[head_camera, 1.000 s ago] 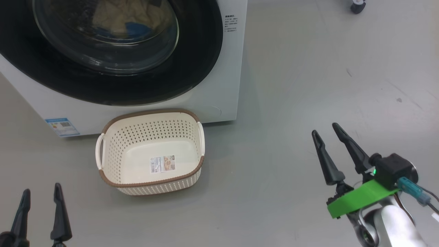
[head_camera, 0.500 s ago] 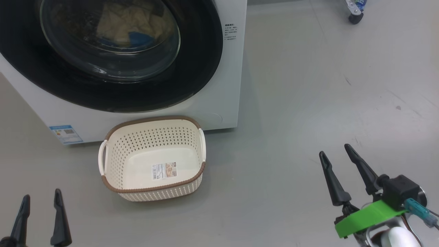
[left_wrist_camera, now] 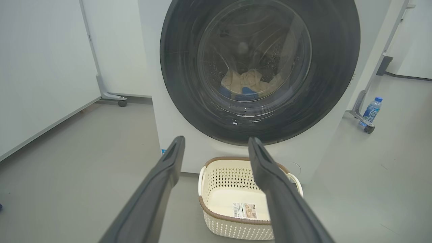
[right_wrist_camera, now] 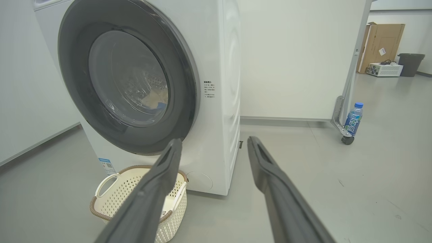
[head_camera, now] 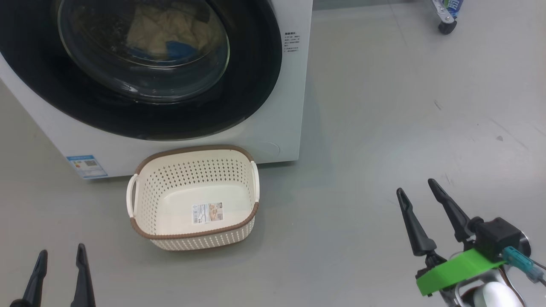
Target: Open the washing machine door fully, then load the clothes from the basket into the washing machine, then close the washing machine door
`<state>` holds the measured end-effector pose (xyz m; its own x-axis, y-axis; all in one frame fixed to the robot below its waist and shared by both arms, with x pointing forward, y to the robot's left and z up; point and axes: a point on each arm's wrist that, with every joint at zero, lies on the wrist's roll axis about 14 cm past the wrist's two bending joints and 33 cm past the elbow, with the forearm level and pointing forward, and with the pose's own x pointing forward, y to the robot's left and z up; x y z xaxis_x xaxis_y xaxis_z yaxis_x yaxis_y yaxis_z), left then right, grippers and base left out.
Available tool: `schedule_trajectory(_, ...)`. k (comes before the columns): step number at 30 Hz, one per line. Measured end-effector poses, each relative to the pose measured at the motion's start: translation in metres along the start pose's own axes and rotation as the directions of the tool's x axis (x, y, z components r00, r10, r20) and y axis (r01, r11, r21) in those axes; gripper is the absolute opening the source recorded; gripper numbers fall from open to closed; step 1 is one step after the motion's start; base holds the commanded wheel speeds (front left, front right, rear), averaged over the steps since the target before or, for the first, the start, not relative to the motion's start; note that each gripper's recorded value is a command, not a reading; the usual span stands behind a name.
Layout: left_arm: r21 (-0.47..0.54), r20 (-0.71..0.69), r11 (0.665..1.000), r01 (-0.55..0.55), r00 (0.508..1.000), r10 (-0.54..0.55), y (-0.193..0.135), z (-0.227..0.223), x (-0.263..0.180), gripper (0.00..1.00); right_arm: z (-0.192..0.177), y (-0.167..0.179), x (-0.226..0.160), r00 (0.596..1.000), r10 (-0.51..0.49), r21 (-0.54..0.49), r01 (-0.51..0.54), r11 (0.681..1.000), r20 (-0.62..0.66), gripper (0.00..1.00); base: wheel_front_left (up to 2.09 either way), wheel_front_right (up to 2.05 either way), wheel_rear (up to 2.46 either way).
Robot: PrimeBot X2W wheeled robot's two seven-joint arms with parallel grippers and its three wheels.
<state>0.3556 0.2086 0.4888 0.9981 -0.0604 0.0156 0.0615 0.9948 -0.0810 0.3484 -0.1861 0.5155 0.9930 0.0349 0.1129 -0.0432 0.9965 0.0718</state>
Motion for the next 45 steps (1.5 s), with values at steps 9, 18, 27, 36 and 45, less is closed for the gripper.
schedule_trajectory(9, 0.001, -0.007, 1.0, 0.0, 1.0, 0.0, 0.0, -0.002, 0.0, 1.0, -0.002, 0.0, 0.001, 1.0, 0.0, 0.001, 0.0, 1.0, -0.005, 1.0, 0.0, 0.0, 0.0)
schedule_trajectory(18, 0.001, -0.006, 1.0, -0.007, 1.0, 0.007, 0.002, -0.002, -0.002, 1.0, -0.002, 0.002, 0.002, 1.0, 0.005, 0.001, -0.005, 1.0, -0.005, 1.0, 0.0, 0.0, 0.0)
schedule_trajectory(27, 0.0, -0.012, 1.0, -0.02, 1.0, 0.02, 0.006, -0.003, -0.004, 1.0, -0.004, 0.006, 0.004, 1.0, 0.019, 0.004, -0.019, 1.0, -0.011, 1.0, 0.0, 0.0, 0.0)
schedule_trajectory(36, 0.0, -0.017, 1.0, -0.028, 0.999, 0.028, 0.009, -0.005, -0.005, 1.0, -0.005, 0.008, 0.006, 1.0, 0.025, 0.001, -0.025, 1.0, -0.014, 1.0, 0.0, 0.0, 0.0)
schedule_trajectory(45, -0.016, -0.055, 0.999, -0.04, 0.998, 0.039, 0.009, -0.018, -0.009, 0.0, -0.017, 0.009, 0.003, 0.998, 0.027, 0.007, -0.027, 1.0, -0.05, 0.0, 0.0, 0.0, 0.0)
